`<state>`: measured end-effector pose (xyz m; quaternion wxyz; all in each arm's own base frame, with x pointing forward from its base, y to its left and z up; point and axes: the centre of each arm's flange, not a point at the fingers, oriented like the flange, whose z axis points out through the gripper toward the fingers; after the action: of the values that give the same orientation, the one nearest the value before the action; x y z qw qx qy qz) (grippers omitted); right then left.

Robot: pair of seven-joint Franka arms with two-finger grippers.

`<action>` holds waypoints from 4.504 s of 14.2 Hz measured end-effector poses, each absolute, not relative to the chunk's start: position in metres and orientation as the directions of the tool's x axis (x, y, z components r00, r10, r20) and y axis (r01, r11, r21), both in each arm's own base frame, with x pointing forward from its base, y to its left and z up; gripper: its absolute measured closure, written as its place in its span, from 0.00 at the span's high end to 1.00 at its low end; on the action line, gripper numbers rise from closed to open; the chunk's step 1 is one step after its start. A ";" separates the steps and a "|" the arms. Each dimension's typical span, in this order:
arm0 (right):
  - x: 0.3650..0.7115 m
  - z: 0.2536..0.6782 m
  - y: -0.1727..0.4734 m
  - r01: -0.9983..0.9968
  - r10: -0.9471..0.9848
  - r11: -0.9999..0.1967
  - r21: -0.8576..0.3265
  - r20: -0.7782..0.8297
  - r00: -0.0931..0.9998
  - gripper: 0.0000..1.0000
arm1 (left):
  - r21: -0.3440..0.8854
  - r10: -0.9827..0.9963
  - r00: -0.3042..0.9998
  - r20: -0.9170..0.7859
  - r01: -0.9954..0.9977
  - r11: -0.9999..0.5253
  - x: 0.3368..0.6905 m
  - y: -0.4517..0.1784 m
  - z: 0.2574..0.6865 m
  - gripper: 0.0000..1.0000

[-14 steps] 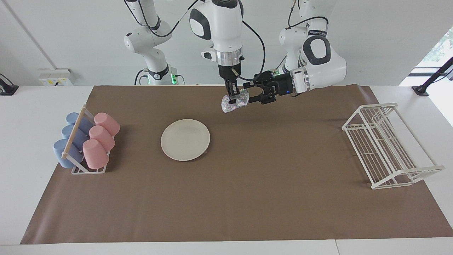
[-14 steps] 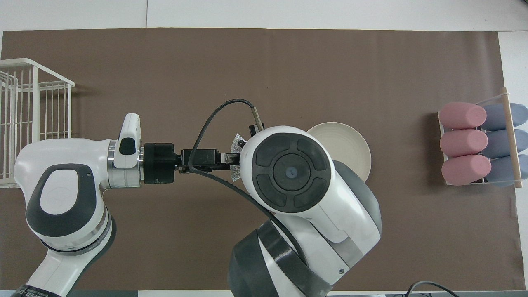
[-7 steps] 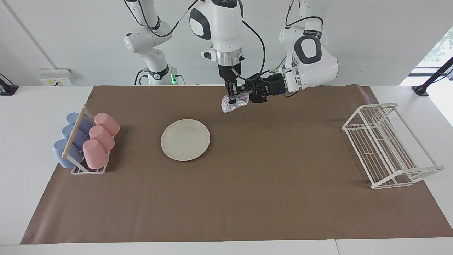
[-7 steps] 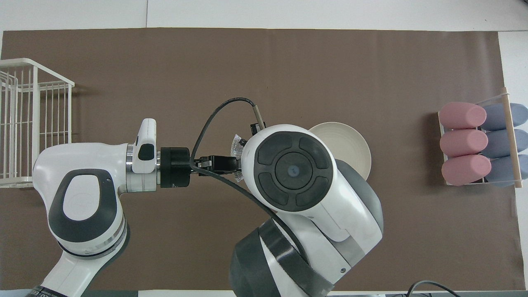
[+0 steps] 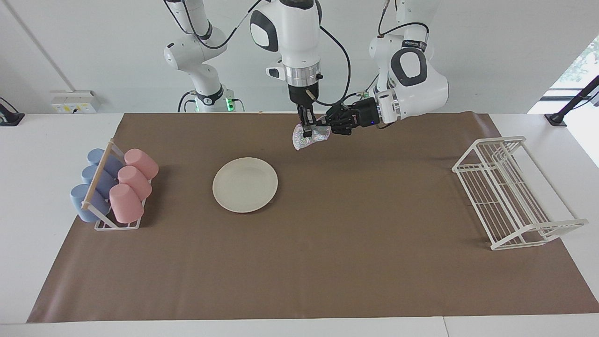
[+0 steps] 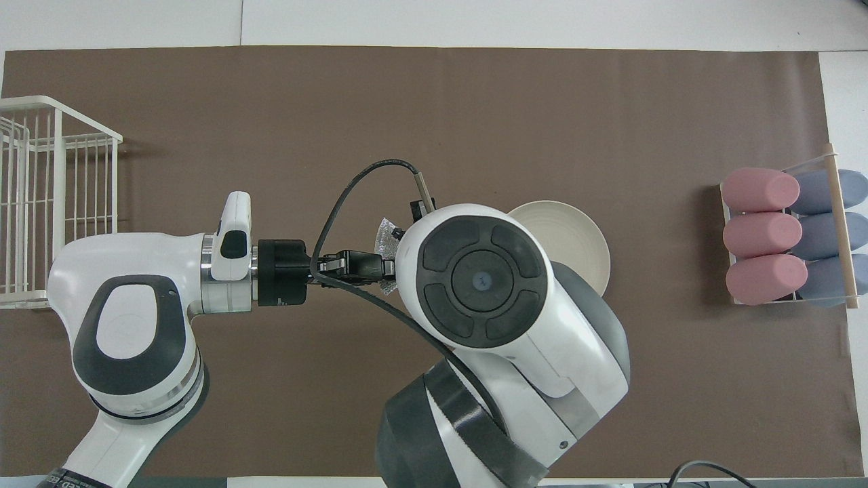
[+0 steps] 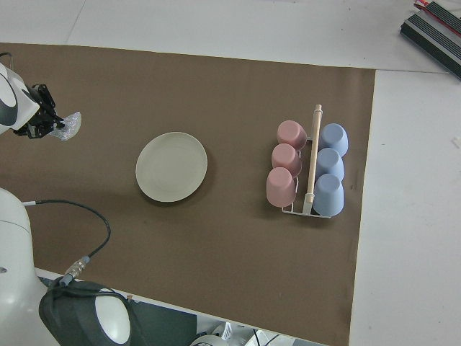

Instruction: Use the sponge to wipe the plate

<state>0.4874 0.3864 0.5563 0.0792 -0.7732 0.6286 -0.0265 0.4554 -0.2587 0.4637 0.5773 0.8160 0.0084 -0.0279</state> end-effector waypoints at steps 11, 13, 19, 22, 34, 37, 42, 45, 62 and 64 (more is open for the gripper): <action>0.527 0.599 0.247 -0.657 -0.665 -0.747 -0.105 0.072 0.744 1.00 | 0.818 0.013 0.993 -0.113 0.101 -0.566 0.475 -0.232 0.486 0.07; 0.530 0.601 0.186 -0.504 -0.503 -0.864 -0.005 0.038 0.863 1.00 | 0.727 0.033 0.992 -0.119 0.110 -0.677 0.480 -0.231 0.502 0.07; 0.548 0.606 0.058 -0.144 -0.144 -0.989 0.023 0.016 0.990 1.00 | 0.284 0.012 0.994 -0.112 0.044 -0.958 0.464 -0.244 0.504 0.07; 0.549 0.606 0.042 -0.085 -0.085 -0.996 0.024 0.014 0.996 1.00 | 0.040 -0.031 0.993 -0.115 -0.026 -0.999 0.456 -0.237 0.497 0.07; 0.546 0.606 0.025 -0.063 -0.063 -0.998 0.027 -0.015 0.998 1.00 | -0.833 -0.135 0.982 -0.132 -0.184 -0.522 0.494 -0.196 0.458 0.07; 0.548 0.619 -0.010 -0.008 -0.008 -1.000 0.023 0.009 1.000 1.00 | -0.924 -0.165 0.978 -0.125 -0.175 -0.339 0.523 -0.175 0.440 0.07; 0.547 0.626 -0.038 0.036 0.037 -0.999 0.023 0.023 0.999 1.00 | -0.961 -0.138 0.980 -0.140 -0.169 -0.221 0.584 -0.100 0.394 0.07; 0.547 0.634 -0.035 0.041 0.042 -0.999 0.022 0.040 0.998 1.00 | -0.955 -0.120 0.986 -0.113 -0.141 -0.262 0.611 -0.057 0.388 0.07; 0.547 0.627 -0.040 0.067 0.067 -0.998 0.007 0.024 0.997 1.00 | -0.915 -0.134 0.986 -0.101 -0.145 -0.377 0.621 -0.042 0.370 0.64; 0.547 0.627 -0.040 0.067 0.067 -0.998 0.007 0.024 0.997 1.00 | -0.913 -0.134 0.986 -0.101 -0.145 -0.380 0.621 -0.042 0.369 0.90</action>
<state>0.5468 -0.0397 0.6265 -0.0031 -0.9994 -0.0337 -0.0123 0.6209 -0.0421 0.3694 -0.5503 0.8308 -0.0838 -0.0051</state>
